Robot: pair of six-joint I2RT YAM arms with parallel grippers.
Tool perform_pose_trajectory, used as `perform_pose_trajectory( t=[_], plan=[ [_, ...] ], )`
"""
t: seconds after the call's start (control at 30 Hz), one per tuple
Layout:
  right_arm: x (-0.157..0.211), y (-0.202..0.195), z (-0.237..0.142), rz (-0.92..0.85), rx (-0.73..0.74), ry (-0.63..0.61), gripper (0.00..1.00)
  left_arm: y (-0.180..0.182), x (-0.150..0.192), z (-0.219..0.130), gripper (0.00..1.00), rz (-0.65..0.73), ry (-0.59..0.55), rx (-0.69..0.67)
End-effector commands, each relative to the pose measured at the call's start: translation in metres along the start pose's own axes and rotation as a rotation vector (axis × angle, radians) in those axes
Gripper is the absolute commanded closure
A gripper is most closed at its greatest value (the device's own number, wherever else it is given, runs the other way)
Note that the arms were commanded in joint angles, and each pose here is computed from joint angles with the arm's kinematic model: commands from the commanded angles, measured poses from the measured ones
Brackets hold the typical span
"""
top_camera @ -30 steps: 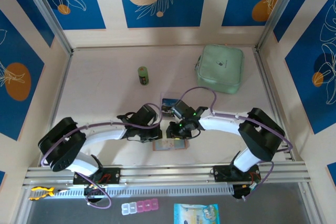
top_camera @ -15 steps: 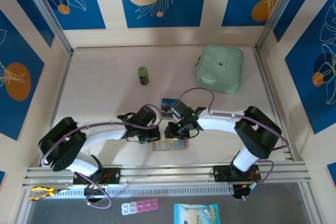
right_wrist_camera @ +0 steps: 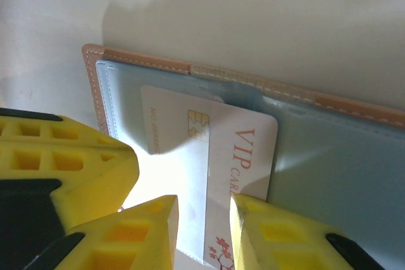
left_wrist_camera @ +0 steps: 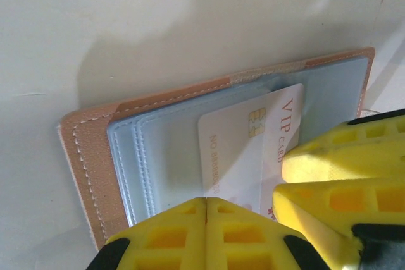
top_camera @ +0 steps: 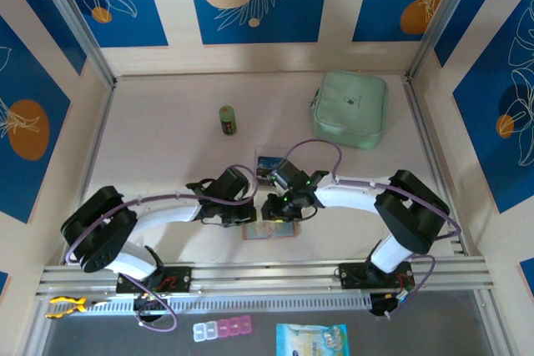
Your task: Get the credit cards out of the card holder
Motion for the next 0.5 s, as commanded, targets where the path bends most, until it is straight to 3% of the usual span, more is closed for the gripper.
perform_pose_trajectory(
  t=[0.0,0.47],
  plan=[
    [0.003,-0.001,-0.012,0.007,-0.013,-0.010,0.70,-0.003,0.004,0.001,0.98,0.006,0.014,0.015],
    [0.001,-0.013,-0.007,0.043,0.019,0.013,0.71,0.005,0.012,0.008,0.99,-0.005,0.047,-0.025]
  ],
)
Point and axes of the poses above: each hand's point on the last joint's axis, 136 mm out from that joint toward the fingers, its own z axis out along the fingers, its own y axis along the line the jaws close on, x = y × z, the point moved 7 cm from there along -z, back along the fingers, and after that the axes turned 13 degrees about z, right-handed, at the moved point
